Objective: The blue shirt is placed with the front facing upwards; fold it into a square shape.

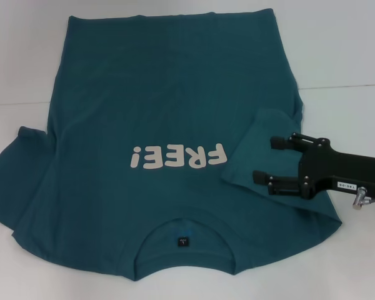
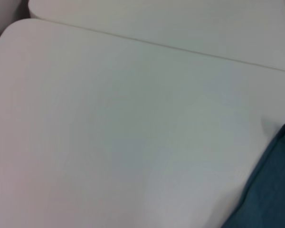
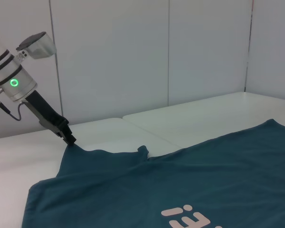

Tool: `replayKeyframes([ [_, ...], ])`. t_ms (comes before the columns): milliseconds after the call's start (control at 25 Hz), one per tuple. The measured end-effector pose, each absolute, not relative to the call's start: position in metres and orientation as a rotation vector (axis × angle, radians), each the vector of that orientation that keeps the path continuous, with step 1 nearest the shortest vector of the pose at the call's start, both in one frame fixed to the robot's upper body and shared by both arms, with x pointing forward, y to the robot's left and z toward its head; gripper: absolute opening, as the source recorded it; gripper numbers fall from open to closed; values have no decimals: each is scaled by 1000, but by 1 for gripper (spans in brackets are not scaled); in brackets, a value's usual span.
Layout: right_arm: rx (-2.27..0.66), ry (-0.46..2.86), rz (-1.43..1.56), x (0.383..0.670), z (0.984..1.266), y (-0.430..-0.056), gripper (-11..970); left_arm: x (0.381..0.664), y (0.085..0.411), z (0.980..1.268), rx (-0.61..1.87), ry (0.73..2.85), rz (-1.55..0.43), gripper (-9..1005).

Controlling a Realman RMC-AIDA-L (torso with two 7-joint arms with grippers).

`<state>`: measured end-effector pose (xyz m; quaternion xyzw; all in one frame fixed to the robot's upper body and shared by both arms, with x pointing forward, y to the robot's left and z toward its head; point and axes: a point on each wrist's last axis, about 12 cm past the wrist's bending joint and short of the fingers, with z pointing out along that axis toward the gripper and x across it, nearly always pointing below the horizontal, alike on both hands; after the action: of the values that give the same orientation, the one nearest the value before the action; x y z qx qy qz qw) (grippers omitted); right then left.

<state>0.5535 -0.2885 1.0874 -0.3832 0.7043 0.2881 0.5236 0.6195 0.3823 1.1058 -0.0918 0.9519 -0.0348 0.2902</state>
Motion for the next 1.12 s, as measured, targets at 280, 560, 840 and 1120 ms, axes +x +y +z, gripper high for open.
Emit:
replayKeyframes([
  [280,-913,1691,690,552,1086,-290,916,621,383,1106,-251,2520,-82,34],
  [560,-913,1692,686,551,1086,-291,916,623,386,1108,-261,2496,-68,35],
  [840,-909,1695,685,551,1086,-292,917,625,388,1110,-262,2476,-54,36],
  [1120,-908,1696,686,551,1086,-292,917,627,391,1113,-266,2454,-37,34],
])
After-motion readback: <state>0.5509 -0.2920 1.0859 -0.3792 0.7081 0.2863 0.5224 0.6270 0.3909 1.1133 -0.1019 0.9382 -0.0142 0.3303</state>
